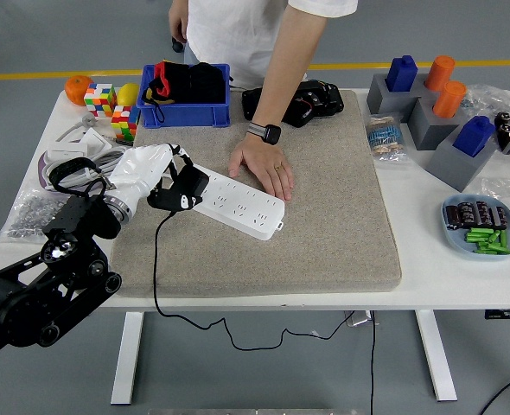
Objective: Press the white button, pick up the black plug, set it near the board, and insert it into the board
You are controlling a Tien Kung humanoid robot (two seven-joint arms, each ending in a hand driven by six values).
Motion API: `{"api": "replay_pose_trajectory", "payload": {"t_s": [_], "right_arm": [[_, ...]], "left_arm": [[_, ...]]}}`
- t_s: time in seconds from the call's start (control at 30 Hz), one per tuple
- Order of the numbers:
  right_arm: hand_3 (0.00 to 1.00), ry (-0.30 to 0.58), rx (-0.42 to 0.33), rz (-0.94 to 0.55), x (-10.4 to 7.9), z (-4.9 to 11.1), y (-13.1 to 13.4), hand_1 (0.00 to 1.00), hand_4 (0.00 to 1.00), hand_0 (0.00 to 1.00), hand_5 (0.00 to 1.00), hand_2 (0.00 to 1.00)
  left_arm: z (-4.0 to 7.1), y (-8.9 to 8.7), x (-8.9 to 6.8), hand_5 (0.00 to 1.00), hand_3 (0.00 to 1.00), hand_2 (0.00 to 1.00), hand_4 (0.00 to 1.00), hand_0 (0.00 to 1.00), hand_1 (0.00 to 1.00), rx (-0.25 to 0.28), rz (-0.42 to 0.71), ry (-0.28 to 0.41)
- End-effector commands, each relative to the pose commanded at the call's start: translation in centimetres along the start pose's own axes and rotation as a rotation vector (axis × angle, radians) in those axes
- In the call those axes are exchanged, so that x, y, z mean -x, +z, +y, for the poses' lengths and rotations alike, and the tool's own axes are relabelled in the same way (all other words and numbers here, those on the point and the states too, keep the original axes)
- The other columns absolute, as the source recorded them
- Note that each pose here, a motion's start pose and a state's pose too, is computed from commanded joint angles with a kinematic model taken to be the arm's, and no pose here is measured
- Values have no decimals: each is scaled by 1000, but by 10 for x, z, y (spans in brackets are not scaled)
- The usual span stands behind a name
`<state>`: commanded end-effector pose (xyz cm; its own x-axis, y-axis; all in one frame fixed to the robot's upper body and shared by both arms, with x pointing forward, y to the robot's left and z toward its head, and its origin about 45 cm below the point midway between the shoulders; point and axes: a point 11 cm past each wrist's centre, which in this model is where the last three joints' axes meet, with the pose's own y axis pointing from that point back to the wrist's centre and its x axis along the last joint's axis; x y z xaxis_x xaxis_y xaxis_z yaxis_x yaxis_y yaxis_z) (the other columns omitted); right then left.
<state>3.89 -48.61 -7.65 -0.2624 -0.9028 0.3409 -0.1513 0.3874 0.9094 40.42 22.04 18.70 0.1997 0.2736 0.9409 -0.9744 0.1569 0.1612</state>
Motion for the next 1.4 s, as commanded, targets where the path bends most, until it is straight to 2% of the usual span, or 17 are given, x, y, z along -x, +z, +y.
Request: {"api": "replay_pose_trajectory", "payload": {"t_s": [0.2,0.43,1.0,1.27,1.3,1.4], "right_arm": [[646,1,5,5,-1,0,2,715,707,742,406,689],[644,0,2,8,-1,0,0,715,707,742,405,688],[641,1,5,14,-1,0,2,714,705,742,403,688],[639,2,9,13,-2,0,3,714,705,742,402,688],[640,2,9,13,-1,0,4,714,703,742,401,687],[640,0,9,11,-1,0,4,714,703,742,401,687]], "left_arm": [[-9,-1,7,2,331,226,343,105,207,-19,-15,-24],[-15,-7,15,2,329,226,342,101,207,-45,-26,-45],[-15,-9,24,2,325,224,336,97,204,-55,-40,-63],[-15,-11,23,2,330,226,343,98,207,-75,-44,-75],[-15,-11,23,2,606,404,736,197,427,-71,-40,-70],[-15,-8,21,2,606,404,736,197,427,-55,-40,-61]]}}
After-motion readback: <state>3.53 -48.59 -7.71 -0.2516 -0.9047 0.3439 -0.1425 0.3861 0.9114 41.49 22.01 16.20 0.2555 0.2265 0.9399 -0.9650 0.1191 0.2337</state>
